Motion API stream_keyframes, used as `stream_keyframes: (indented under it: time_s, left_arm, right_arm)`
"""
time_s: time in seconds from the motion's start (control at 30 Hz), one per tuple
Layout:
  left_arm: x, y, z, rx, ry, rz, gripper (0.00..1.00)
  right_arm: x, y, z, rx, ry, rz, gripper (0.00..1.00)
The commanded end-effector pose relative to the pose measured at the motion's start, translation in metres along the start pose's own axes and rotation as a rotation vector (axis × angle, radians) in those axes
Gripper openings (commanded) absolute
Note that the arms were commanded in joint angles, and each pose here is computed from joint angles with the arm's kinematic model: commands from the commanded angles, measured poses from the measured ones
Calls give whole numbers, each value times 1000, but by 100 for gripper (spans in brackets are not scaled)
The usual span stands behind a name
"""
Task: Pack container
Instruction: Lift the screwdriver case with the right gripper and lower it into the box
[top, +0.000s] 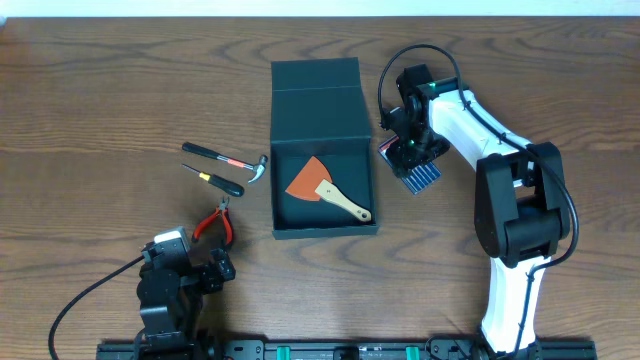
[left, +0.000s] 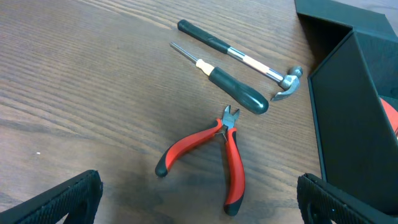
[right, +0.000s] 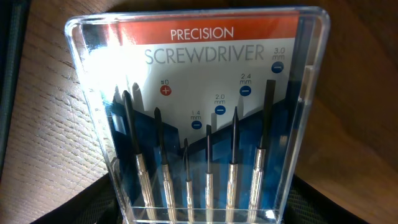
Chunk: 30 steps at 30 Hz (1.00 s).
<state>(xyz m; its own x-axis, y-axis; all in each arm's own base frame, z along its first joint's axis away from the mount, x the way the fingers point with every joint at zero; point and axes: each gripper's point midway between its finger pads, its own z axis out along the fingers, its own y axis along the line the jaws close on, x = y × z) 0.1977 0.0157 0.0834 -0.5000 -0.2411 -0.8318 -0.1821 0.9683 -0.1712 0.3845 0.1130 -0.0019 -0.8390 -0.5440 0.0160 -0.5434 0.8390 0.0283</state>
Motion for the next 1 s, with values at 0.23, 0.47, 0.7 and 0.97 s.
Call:
stream_keyframes:
  time_s: [0.23,0.47,0.7,0.97]
  left_arm:
    - [2,0,1,-1,1,9,99]
    - [2,0,1,-1,1,9,98]
    - [2,0,1,-1,0,9,98]
    - [2,0,1,-1,1,9,98]
  right_arm:
    - [3,3,11,-8,26,-5,58]
    - [-5,1,-1,-3,7,-6,57]
    - [-17,-3,-23,9,-32,-6,57]
    - [-25,-4,-51,28,-93,-8,57]
